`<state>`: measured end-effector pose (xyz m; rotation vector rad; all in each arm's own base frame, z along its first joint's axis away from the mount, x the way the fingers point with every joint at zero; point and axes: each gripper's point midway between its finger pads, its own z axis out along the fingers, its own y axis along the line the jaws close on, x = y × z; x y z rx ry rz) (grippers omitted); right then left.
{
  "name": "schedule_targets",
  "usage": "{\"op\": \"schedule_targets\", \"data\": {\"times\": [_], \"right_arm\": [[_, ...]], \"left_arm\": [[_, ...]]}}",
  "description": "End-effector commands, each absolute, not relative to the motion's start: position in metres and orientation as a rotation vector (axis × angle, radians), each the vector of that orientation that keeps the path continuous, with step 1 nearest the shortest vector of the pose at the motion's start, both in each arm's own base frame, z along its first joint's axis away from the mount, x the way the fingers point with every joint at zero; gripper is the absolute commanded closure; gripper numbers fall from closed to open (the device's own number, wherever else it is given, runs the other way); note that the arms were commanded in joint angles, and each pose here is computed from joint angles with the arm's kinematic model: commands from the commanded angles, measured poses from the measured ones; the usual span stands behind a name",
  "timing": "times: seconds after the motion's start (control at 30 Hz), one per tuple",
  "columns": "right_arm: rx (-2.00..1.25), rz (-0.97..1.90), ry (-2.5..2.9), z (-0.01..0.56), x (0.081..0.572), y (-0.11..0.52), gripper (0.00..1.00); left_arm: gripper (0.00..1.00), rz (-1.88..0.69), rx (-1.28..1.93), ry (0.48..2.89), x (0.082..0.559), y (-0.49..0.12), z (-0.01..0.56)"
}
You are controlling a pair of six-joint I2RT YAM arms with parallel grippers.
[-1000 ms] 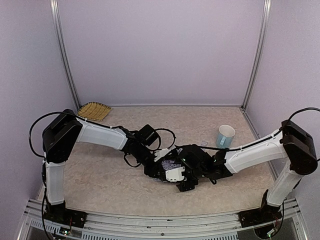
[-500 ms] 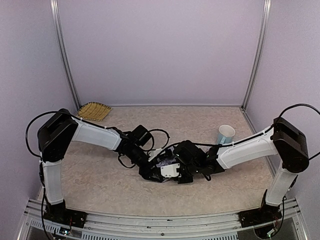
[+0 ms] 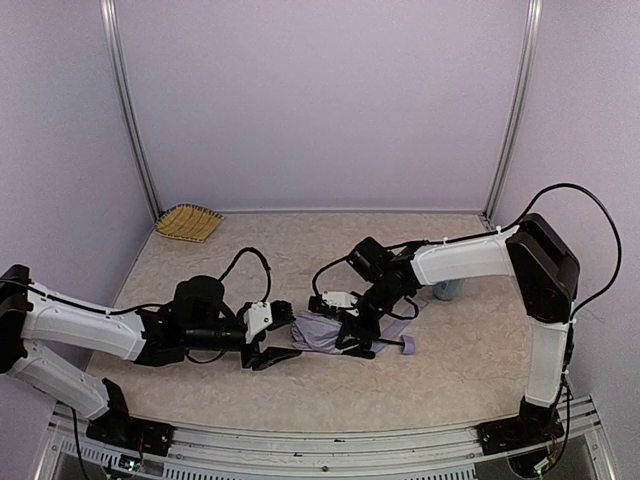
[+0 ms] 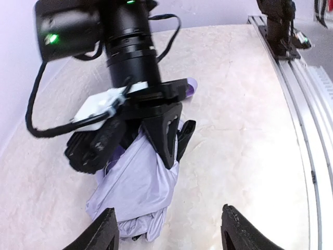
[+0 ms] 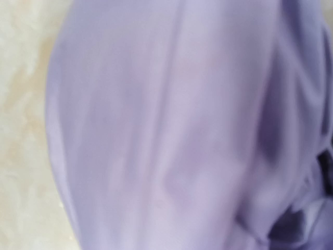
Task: Put away the umbrella
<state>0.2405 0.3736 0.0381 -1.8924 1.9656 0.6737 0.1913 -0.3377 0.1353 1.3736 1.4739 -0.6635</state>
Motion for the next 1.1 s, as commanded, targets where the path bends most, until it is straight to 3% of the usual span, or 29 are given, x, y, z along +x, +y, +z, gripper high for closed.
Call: {"op": "schedule_targets", "data": {"times": [0.0, 0.17, 0.3, 0.63, 1.07], "right_arm": [[-1.943, 1.033, 2.408, -0.006, 0.175, 0.331, 0.87], [-1.966, 1.144, 2.457, -0.015, 0.169, 0.327, 0.88], [-1.965, 1.174, 2.459, -0.016, 0.179, 0.328, 0.87], [-1.817, 1.144, 2.420, -0.010, 0.227, 0.341, 0.88], [-1.728, 1.157, 2.374, -0.008, 0.251, 0.347, 0.86]], "left_arm": [[0.33, -0.304, 1.476, 1.365, 0.216, -0.347, 0.124], [0.30, -0.173, 1.678, 1.390, 0.243, -0.360, 0.082], [0.27, -0.157, 1.713, 1.345, 0.260, -0.377, 0.083], [0.25, -0.605, 1.883, 1.536, 0.205, -0.384, 0.053], [0.23, -0.511, 1.909, 1.696, 0.212, -0.391, 0.013]]}}
